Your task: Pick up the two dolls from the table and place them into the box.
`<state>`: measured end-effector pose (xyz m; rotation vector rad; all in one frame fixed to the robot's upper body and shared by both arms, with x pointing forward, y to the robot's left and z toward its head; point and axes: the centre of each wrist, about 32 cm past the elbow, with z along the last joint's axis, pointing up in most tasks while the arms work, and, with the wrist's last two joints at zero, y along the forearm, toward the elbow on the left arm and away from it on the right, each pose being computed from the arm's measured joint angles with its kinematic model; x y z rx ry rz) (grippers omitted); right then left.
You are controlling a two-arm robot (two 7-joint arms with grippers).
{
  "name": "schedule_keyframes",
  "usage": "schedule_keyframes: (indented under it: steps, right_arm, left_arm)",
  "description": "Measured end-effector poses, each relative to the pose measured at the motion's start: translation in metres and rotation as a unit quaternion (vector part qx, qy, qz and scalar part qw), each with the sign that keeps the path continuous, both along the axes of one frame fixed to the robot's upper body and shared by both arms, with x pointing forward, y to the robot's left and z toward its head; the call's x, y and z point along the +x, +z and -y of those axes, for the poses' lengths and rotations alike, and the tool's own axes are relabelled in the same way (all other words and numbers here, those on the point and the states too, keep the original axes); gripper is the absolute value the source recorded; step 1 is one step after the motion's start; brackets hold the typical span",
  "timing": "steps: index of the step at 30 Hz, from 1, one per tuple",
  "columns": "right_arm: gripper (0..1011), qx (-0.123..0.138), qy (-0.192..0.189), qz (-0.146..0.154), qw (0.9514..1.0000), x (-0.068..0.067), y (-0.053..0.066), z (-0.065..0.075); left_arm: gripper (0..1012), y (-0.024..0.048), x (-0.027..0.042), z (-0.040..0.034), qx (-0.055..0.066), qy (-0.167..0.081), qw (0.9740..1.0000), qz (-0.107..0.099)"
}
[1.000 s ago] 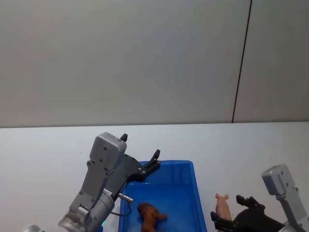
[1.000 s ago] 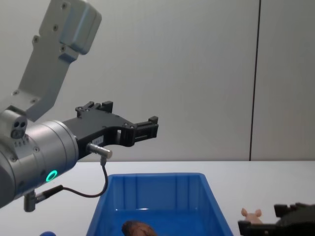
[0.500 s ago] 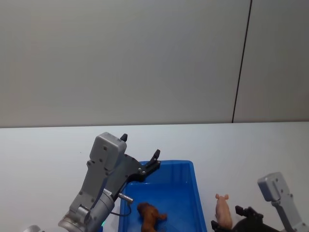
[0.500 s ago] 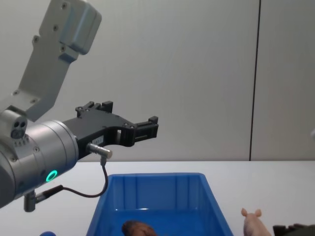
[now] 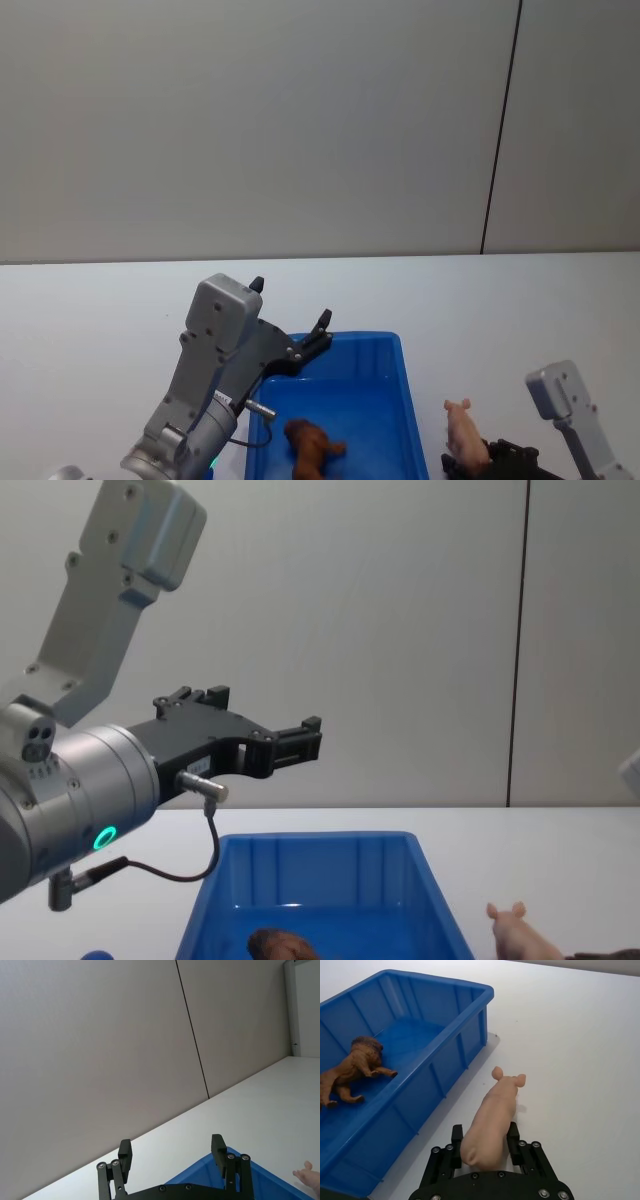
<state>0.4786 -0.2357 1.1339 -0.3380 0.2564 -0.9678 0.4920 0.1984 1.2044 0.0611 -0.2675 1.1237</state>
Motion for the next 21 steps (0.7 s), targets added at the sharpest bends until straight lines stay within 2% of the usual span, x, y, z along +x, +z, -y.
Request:
schedule_keyframes:
  steps: [6, 12, 21]
  right_arm:
    - [378, -0.004, -0.013, 0.01, 0.9999, -0.001, -0.001, -0.001]
    - [369, -0.012, -0.027, 0.03, 0.9991, -0.003, 0.002, -0.002]
    - [369, -0.022, -0.037, 0.084, 0.9955, -0.004, 0.017, -0.002]
  left_arm:
    - [1001, 0.0, 0.0, 0.0, 0.0, 0.0, 1.0, 0.0]
    - [1001, 0.0, 0.0, 0.0, 0.0, 0.0, 1.0, 0.0]
    - [1001, 0.0, 0.0, 0.0, 0.0, 0.0, 1.0, 0.0]
